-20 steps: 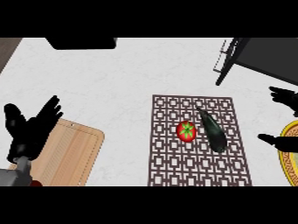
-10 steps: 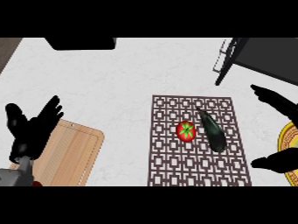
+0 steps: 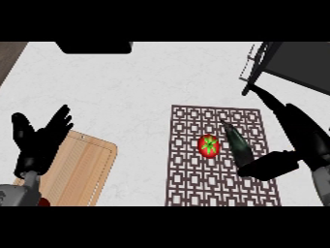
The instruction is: Pick the tomato from the placemat and place it in the tiered shelf
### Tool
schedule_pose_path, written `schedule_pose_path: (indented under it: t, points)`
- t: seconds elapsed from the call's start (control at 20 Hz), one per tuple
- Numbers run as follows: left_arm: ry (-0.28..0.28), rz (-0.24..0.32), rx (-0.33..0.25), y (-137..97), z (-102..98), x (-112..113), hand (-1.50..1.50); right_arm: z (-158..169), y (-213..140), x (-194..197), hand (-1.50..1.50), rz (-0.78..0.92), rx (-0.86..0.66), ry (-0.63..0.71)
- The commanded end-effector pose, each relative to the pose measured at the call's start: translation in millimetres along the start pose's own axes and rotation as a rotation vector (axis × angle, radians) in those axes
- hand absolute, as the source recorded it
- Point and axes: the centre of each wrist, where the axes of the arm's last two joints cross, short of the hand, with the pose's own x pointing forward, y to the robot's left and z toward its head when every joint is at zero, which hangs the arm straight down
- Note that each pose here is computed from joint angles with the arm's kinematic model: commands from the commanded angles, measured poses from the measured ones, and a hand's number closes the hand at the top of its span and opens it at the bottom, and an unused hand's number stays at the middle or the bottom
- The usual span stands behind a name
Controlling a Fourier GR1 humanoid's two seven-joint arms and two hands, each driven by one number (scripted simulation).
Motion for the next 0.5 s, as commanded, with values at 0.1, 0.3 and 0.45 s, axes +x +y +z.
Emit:
schedule_pose_path:
  t: [0.1,0.3,0.45]
  points:
    - [0.056,0.05,-0.005,-4.4,5.6,-21.2,0.0,-7.0,33.8,32.9,-1.5,0.064,0.017,0.113]
    - [0.078,0.042,0.005,1.2,-2.8,-24.5,0.0,-22.8,39.5,46.5,-1.5,0.141,0.057,0.156]
    - [0.065,0.042,-0.002,-10.7,-0.3,-28.4,0.0,-15.4,64.8,36.6,-1.5,0.171,0.081,0.167]
